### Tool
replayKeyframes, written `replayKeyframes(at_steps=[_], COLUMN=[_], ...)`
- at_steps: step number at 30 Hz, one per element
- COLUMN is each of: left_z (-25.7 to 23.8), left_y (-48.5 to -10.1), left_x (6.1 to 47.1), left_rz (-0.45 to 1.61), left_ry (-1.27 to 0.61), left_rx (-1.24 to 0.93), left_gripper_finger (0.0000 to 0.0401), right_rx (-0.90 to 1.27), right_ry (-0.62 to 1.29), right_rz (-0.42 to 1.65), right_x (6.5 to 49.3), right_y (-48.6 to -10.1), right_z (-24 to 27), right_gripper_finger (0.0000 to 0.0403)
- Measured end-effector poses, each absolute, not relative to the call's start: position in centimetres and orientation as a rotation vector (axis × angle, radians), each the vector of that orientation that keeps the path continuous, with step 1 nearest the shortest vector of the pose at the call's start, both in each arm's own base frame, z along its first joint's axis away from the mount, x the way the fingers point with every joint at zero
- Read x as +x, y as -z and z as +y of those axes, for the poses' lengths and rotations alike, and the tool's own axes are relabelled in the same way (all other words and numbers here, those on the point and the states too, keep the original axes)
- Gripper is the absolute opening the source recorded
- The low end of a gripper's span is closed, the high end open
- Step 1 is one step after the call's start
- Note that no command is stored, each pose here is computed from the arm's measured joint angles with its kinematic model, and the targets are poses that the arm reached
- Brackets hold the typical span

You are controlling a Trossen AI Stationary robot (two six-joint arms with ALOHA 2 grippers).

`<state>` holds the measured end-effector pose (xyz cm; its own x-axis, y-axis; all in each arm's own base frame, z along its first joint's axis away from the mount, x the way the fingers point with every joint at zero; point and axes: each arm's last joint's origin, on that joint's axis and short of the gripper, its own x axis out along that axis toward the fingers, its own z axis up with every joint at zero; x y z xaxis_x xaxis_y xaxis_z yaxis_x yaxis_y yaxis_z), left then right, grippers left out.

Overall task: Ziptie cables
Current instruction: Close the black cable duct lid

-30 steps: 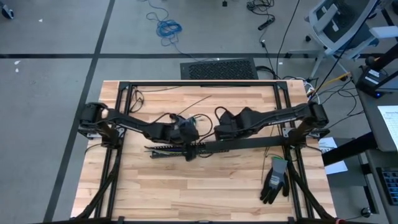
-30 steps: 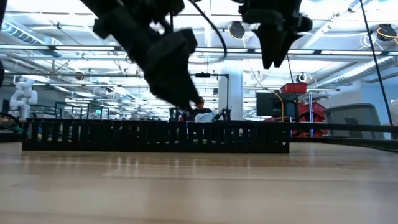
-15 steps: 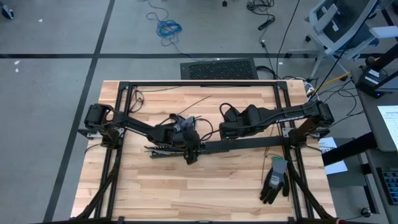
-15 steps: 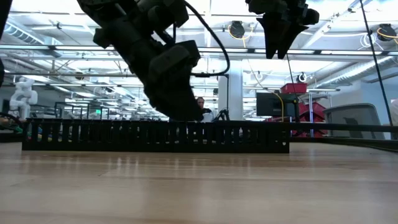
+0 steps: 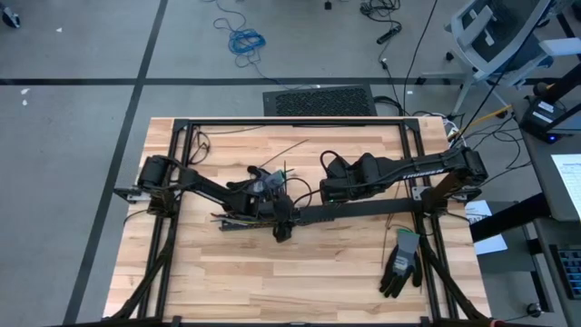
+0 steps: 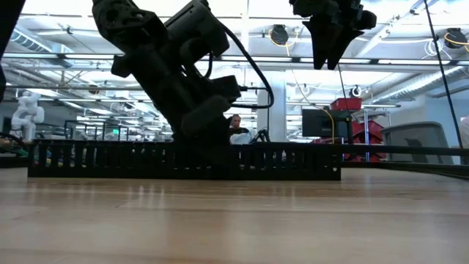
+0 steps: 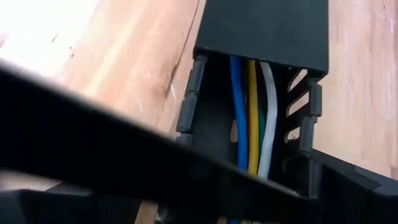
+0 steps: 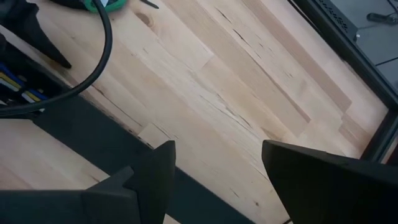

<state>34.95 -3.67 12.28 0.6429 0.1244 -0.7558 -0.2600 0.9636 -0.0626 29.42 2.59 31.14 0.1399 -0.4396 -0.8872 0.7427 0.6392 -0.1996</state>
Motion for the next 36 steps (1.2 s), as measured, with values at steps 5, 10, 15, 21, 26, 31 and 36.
replayKeyframes(at_steps=[5,10,15,21,26,31,36], left_z=[-3.6,-3.6,-3.6,-3.6,-3.7,-4.3,-4.4], left_y=[-12.3,-12.6,-12.6,-12.5,-12.5,-12.5,-12.7], left_x=[35.1,35.4,35.4,35.3,35.2,35.0,34.9], left_rz=[0.829,0.778,0.783,0.801,0.819,0.856,0.866], left_ry=[-0.228,-0.231,-0.23,-0.22,-0.187,-0.067,0.024], left_rx=[-0.158,-0.173,-0.167,-0.142,-0.122,-0.031,0.071], left_gripper_finger=[0.0349,0.0322,0.0298,0.0274,0.0253,0.025,0.0249], right_rx=[0.323,0.325,0.354,0.388,0.507,0.708,0.823], right_ry=[0.877,0.876,0.888,0.9,0.916,0.865,0.846], right_rz=[1.142,1.14,1.134,1.146,1.131,1.114,1.022], right_x=[29.4,29.4,29.4,29.8,31.6,33.2,33.9], right_y=[-31.1,-31.1,-31.1,-30.6,-28.1,-24.2,-23.7], right_z=[2.6,2.6,2.6,2.7,3.1,4.1,5.3], right_gripper_finger=[0.0231,0.0231,0.0231,0.0231,0.0231,0.022,0.0197])
